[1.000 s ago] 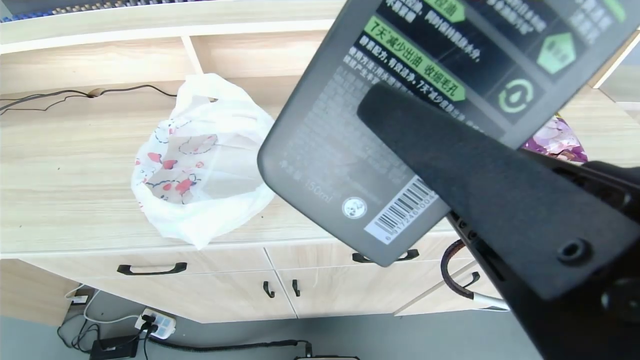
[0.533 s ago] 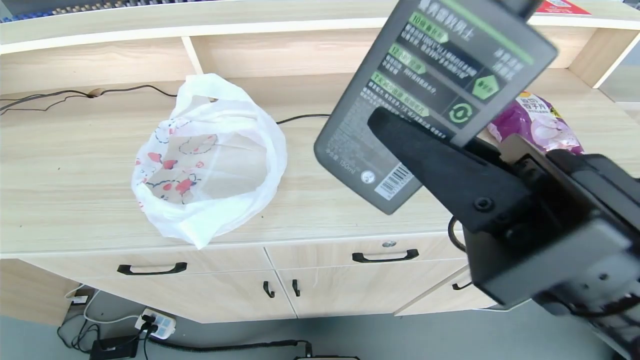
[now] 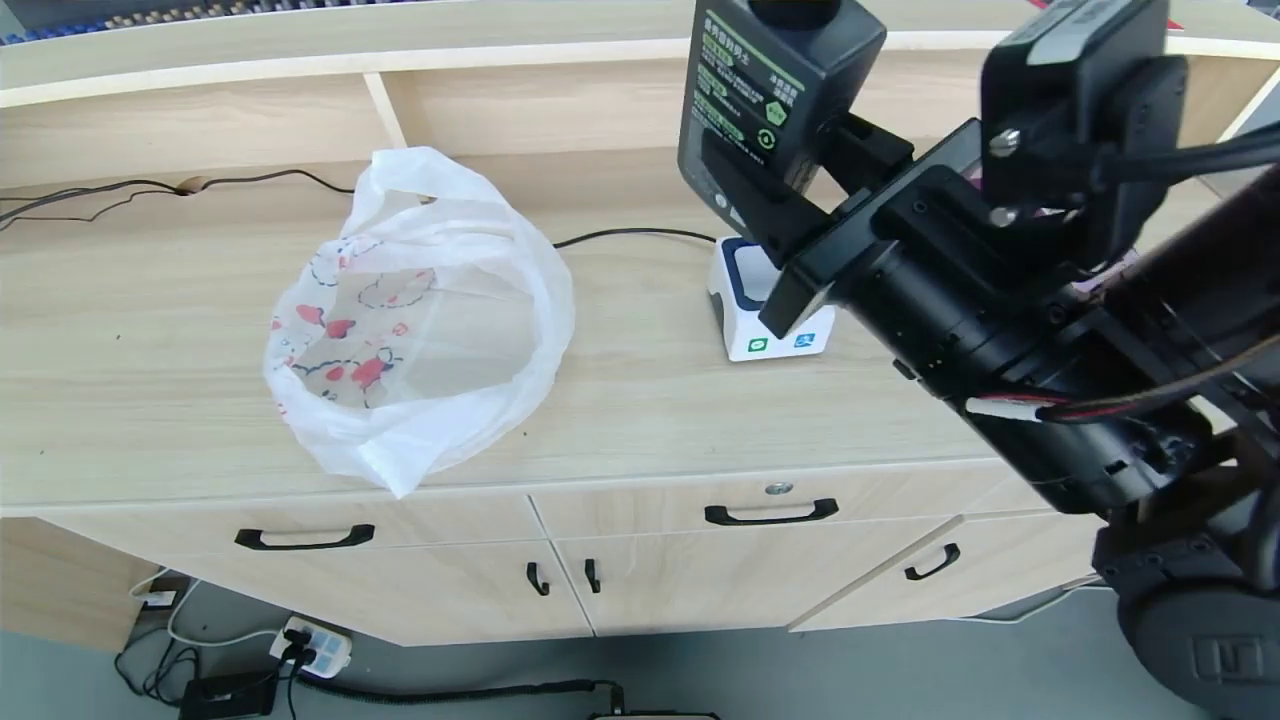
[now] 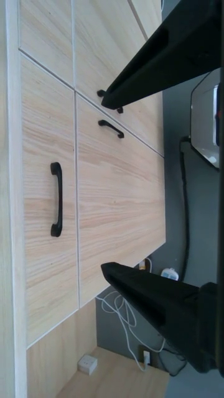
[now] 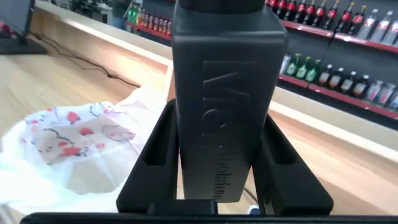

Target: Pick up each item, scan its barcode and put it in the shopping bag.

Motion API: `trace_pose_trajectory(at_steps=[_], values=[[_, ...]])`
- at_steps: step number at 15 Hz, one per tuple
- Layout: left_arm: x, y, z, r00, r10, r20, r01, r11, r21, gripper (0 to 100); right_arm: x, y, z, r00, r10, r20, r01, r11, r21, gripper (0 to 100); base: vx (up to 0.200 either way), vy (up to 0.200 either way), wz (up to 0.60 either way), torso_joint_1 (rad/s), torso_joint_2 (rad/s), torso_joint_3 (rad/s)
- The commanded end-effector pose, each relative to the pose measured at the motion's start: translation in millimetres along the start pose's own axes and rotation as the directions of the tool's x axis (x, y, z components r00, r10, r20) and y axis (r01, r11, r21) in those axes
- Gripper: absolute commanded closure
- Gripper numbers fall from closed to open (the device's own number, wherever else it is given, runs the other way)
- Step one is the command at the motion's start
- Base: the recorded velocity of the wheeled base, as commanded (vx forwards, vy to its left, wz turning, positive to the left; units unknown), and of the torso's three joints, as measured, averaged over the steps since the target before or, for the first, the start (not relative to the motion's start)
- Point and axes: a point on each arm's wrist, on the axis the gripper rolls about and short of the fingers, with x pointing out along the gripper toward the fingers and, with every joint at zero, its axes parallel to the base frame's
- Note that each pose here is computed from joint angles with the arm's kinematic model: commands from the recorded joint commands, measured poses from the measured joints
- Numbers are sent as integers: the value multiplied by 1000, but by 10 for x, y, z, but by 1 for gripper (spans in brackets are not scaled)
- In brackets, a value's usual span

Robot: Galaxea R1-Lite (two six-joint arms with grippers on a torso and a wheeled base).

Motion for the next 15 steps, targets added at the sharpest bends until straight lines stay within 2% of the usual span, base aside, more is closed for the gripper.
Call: trace_pose_trajectory(at_steps=[1, 4, 6, 8, 9, 11, 13, 15], values=[[0, 0, 1, 1000, 0, 1, 0, 1000, 0, 0, 89, -53, -375, 998, 57, -33, -61, 987, -152, 100, 0, 0, 0, 0, 0, 0], [0, 0, 4, 1000, -1, 5, 1, 1000, 3, 0, 88, 19, -651, 989, 132, -65, -145, 958, -249, 100, 0, 0, 0, 0, 0, 0], [0, -1, 7, 1000, -1, 8, 1, 1000, 20, 0, 75, -74, -866, 980, 185, -77, -199, 929, -311, 100, 0, 0, 0, 0, 0, 0], [0, -1, 10, 1000, -2, 11, 2, 1000, 27, 0, 65, -264, -1058, 968, 239, -69, -247, 892, -378, 100, 0, 0, 0, 0, 0, 0], [0, 0, 15, 1000, -5, 16, 4, 999, 39, 0, 90, -419, -1087, 970, 236, -56, -238, 882, -406, 100, 0, 0, 0, 0, 0, 0], [0, -1, 17, 1000, -6, 17, 5, 999, 43, 0, 130, -658, -1124, 972, 232, -35, -223, 867, -446, 100, 0, 0, 0, 0, 0, 0], [-1, -1, 20, 1000, -4, 20, 4, 999, 43, 0, 221, -800, -1152, 969, 247, -22, -228, 856, -464, 100, 0, 0, 0, 0, 0, 0], [-1, -1, 20, 1000, -6, 20, 5, 999, 44, 0, 221, -870, -1324, 966, 256, -41, -245, 850, -467, 100, 0, 0, 0, 0, 0, 0]])
